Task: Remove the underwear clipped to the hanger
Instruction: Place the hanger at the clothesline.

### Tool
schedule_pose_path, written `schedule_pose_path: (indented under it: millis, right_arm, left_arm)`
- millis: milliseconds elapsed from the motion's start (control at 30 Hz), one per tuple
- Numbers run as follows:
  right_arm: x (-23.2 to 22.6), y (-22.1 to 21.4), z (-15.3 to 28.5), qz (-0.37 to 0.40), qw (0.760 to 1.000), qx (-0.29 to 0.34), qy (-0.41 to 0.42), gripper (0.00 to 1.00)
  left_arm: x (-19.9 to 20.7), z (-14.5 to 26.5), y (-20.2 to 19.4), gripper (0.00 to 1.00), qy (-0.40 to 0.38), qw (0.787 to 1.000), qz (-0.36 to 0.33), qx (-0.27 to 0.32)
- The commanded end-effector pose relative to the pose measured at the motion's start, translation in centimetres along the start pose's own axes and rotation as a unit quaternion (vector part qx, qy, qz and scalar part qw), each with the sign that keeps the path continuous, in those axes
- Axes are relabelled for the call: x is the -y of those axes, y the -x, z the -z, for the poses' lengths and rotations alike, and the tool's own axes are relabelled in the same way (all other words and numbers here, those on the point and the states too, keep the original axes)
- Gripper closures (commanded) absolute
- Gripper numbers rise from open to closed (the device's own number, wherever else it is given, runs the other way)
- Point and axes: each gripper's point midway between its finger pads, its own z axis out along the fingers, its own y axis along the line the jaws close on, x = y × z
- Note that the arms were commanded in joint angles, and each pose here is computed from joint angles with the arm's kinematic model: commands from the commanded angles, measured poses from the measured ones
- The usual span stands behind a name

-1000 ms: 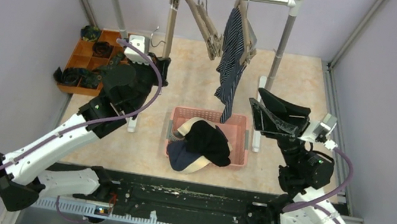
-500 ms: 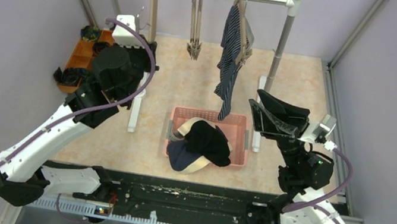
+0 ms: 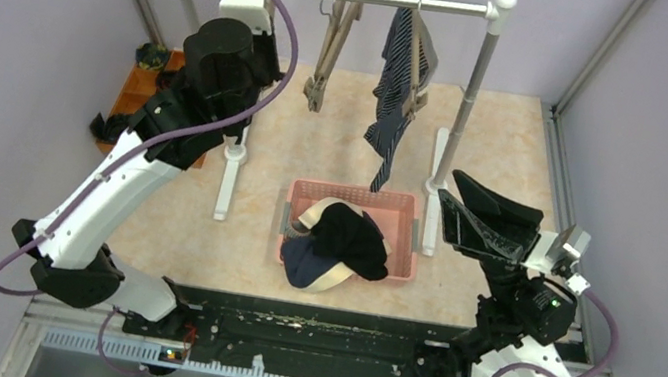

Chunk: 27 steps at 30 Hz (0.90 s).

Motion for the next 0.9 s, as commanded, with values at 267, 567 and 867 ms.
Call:
schedule_pose_path:
  millis: [267, 567, 867]
  right_arm:
    - [-0.4, 1.4, 0.4, 0.024, 1.000, 0.018, 0.004, 0.60]
    - [-0.3, 1.6, 0.7, 0.023, 0.999, 0.023, 0.000, 0.60]
    - [-0.6, 2.6, 1.1, 0.032, 0.999, 0.032, -0.003, 0.60]
  left_arm:
    - [0.5, -0.1, 2.6, 1.00, -0.006, 0.999, 0.040, 0.030]
    - [0.8, -1.5, 0.5, 1.00, 0.008, 0.999, 0.031, -0.012]
    - [-0.3, -3.5, -5.0, 1.00, 0.006, 0.995, 0.039, -0.087]
